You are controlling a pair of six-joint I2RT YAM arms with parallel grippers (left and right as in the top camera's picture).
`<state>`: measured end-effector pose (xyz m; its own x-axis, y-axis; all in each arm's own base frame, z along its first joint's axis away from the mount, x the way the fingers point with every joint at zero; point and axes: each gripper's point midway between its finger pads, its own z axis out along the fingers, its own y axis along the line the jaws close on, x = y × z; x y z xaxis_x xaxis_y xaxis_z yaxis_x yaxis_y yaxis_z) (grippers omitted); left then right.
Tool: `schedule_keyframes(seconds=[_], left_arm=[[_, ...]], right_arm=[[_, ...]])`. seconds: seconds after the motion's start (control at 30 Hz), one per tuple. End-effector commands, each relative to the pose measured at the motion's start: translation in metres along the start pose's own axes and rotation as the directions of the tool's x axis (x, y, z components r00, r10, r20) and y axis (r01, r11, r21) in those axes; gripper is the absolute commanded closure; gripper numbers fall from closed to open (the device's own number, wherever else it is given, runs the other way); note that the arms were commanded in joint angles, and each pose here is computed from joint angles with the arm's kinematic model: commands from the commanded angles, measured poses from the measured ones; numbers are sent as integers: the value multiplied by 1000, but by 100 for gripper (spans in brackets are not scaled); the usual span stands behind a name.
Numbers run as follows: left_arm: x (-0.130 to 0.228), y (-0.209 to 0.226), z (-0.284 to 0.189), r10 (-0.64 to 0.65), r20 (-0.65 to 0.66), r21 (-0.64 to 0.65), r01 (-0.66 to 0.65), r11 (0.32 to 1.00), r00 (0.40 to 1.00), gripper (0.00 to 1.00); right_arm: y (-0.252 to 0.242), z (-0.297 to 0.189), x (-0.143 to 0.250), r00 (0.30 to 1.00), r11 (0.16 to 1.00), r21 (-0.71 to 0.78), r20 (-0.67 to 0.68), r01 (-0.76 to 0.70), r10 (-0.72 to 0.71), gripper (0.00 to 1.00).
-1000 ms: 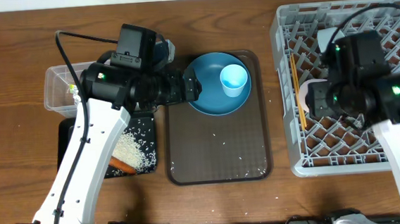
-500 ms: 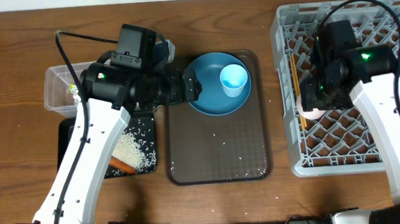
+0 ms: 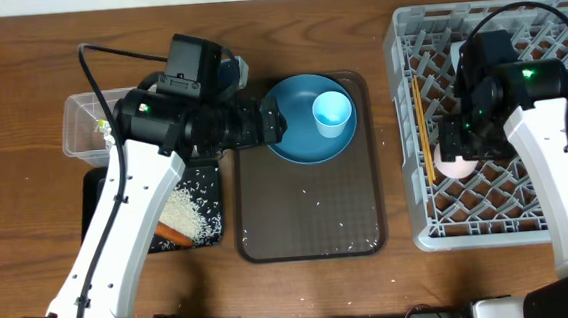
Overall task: Sort waste into correct bins and load items into the dishwasher rack
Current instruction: 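Carry the pink cup with the right gripper into the dish rack, then lower the pink cup into the rack and open the right gripper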
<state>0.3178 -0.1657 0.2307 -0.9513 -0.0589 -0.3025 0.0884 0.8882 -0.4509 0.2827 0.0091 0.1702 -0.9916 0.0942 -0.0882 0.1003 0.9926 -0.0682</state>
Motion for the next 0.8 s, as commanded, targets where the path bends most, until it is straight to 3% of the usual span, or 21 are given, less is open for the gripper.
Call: schedule_keyframes(seconds=[0.0, 0.77], left_arm=[[0, 5, 2, 0, -1, -19, 0, 1000, 1000, 2], [0, 5, 2, 0, -1, -19, 0, 1000, 1000, 2]], right_arm=[[-6, -3, -5, 1000, 1000, 11, 11, -27, 27, 52], [-2, -4, -30, 993, 1000, -6, 114, -2, 2, 53]])
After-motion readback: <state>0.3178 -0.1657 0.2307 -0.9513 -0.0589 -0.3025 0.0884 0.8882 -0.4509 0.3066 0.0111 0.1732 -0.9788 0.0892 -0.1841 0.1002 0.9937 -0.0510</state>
